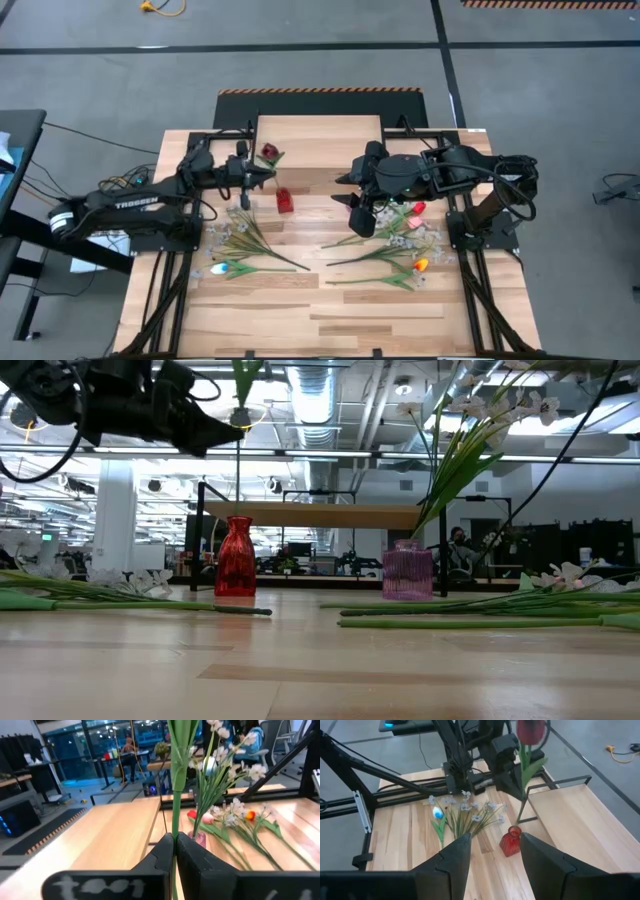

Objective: Pick and place flowers into a vace then onto a shelf
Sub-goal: Put the dark red tulip into the red vase, then put the yellow tulip into the red vase

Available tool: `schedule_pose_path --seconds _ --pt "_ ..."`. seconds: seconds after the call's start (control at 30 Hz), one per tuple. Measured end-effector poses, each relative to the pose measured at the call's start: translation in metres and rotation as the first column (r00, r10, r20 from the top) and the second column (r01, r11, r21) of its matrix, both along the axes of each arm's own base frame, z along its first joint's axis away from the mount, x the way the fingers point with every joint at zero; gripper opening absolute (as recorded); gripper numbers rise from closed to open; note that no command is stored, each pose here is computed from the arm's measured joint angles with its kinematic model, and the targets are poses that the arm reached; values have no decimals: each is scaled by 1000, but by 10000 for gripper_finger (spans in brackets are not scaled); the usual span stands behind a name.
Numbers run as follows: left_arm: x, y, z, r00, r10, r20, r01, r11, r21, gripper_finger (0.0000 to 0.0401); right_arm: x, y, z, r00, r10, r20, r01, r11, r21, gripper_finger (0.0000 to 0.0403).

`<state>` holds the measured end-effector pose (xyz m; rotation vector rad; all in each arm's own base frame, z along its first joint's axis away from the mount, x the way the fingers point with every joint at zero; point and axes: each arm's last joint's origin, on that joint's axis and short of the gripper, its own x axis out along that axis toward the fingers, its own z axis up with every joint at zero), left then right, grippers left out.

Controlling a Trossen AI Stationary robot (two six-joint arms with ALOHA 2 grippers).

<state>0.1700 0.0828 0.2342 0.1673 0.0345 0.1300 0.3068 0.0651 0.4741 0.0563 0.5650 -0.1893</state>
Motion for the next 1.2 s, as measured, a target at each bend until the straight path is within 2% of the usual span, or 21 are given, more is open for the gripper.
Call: schedule_pose_path --seconds 0.5,0.87,1.1,1.2 --pt "28 16 -34 996 14 -93 -19 998 -56 4 0 0 0 1000 0 0 0 1000 1 164" --pt "30 17 -38 994 6 -111 -18 994 -108 50 0 0 0 1000 8 -1 -8 1000 9 168" --pt "30 13 -45 989 -3 -147 -26 981 -190 85 0 1 0 1000 16 -2 -16 1000 17 167" --pt "31 11 -40 993 -7 -118 -16 982 -189 94 0 1 0 1000 15 -2 -15 1000 20 167"
